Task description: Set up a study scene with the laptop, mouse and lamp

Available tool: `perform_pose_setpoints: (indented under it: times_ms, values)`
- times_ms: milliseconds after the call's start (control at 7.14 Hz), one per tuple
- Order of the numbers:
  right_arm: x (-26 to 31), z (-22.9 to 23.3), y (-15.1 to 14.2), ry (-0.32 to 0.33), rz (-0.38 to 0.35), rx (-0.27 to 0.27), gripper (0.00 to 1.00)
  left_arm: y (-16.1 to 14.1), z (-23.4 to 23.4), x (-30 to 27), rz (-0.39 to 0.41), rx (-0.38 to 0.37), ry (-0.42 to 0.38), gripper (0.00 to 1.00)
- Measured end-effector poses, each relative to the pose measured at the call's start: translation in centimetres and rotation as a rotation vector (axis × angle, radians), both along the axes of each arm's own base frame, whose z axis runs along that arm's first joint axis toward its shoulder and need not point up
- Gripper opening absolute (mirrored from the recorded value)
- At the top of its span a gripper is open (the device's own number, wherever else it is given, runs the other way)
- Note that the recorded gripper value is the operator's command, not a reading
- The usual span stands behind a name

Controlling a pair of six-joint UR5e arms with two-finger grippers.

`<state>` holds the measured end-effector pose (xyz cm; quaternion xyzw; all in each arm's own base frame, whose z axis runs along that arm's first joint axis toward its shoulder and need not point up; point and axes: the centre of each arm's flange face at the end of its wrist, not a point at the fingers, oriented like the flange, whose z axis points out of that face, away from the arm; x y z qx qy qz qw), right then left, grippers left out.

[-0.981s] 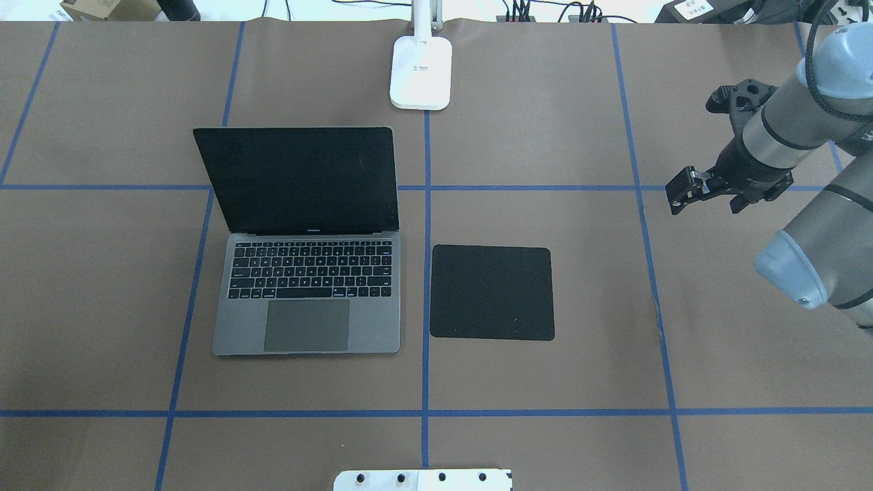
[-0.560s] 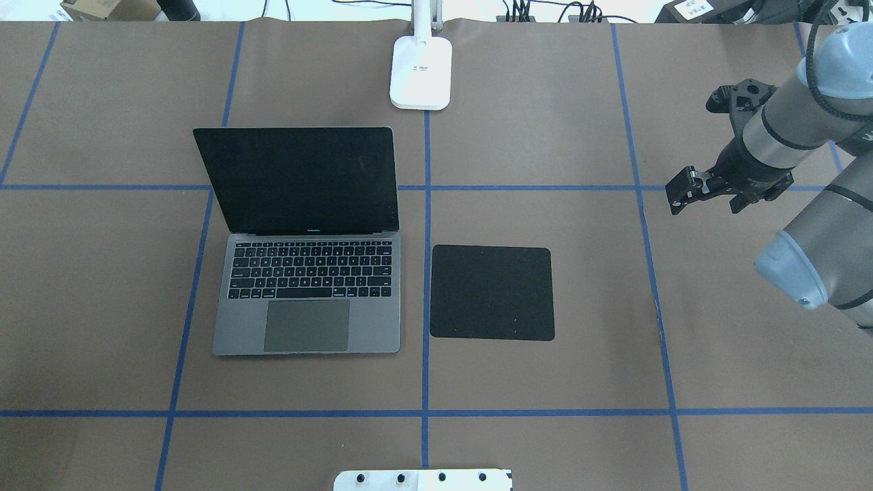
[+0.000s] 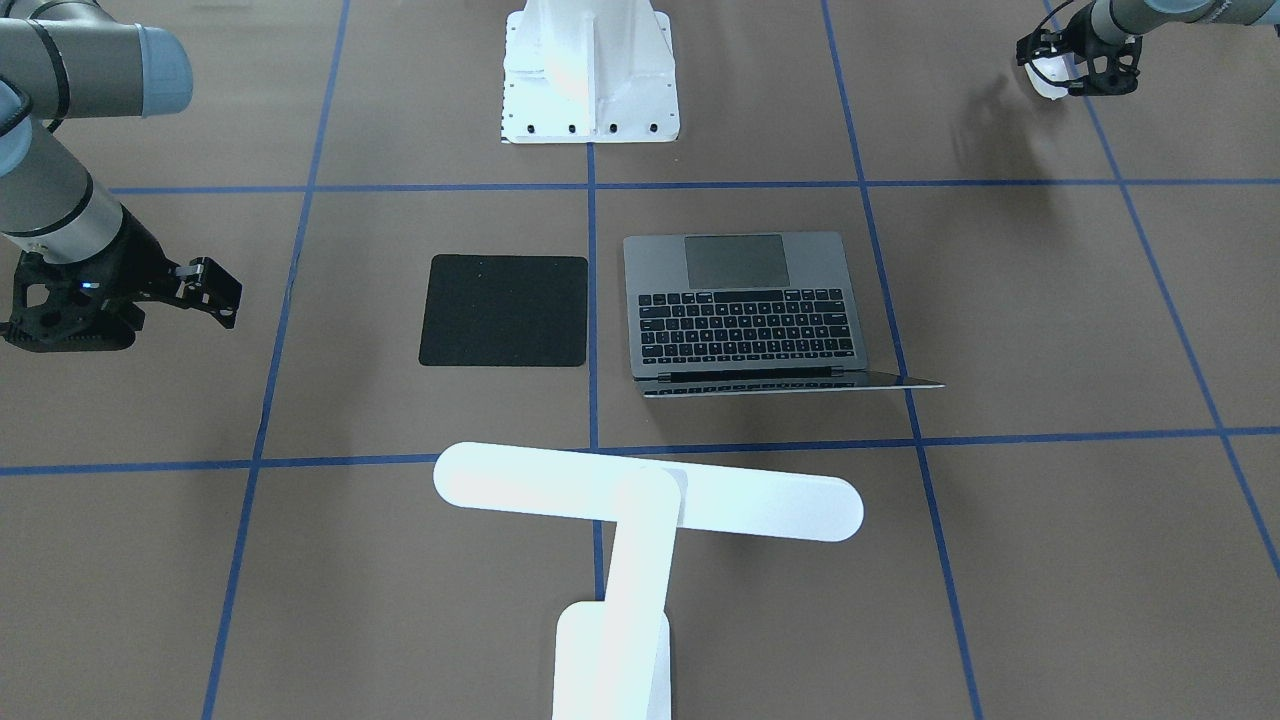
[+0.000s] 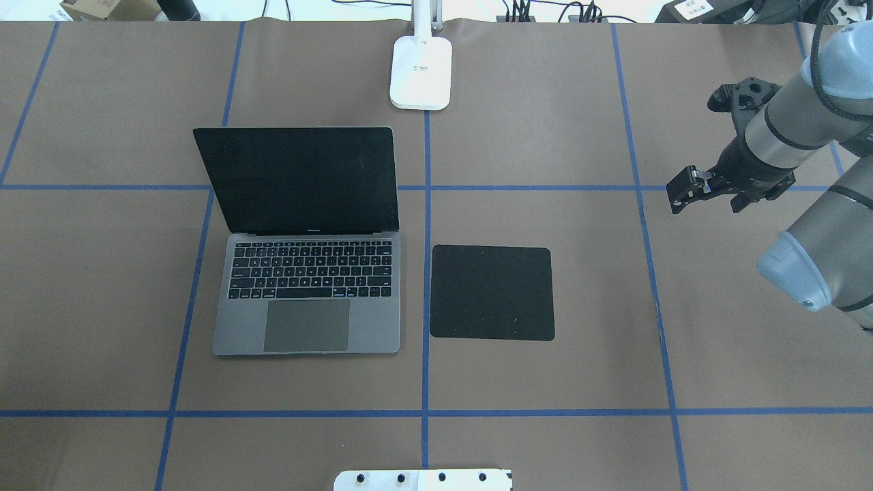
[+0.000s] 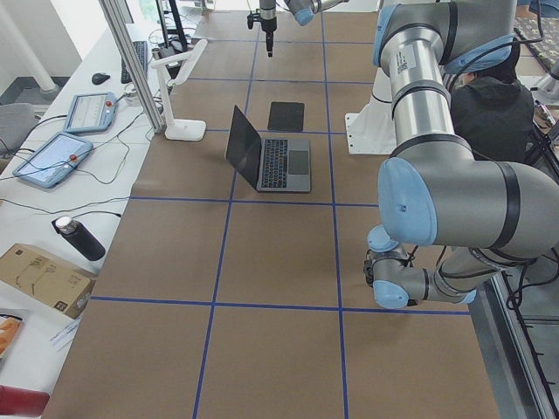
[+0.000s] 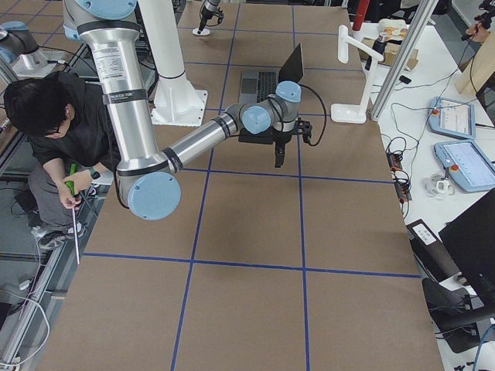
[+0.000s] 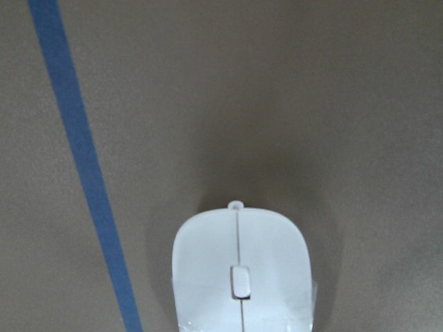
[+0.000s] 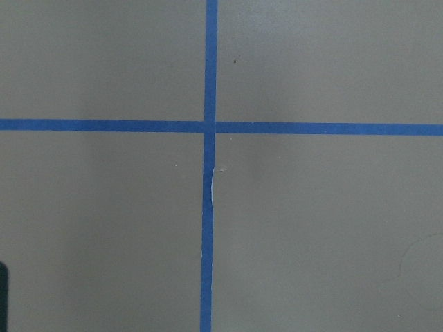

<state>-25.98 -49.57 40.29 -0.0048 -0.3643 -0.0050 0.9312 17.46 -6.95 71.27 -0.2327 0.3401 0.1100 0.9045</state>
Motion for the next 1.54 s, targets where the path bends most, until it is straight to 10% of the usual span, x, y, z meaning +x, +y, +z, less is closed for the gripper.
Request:
perform_pose_setpoints:
  times_ms: [1541]
  values:
    - [0.05,-0.27,0.32,0.010,0.004,0.018,1.00,0.69,0.85,0.70,0.034,0.003,-0.001,0.99]
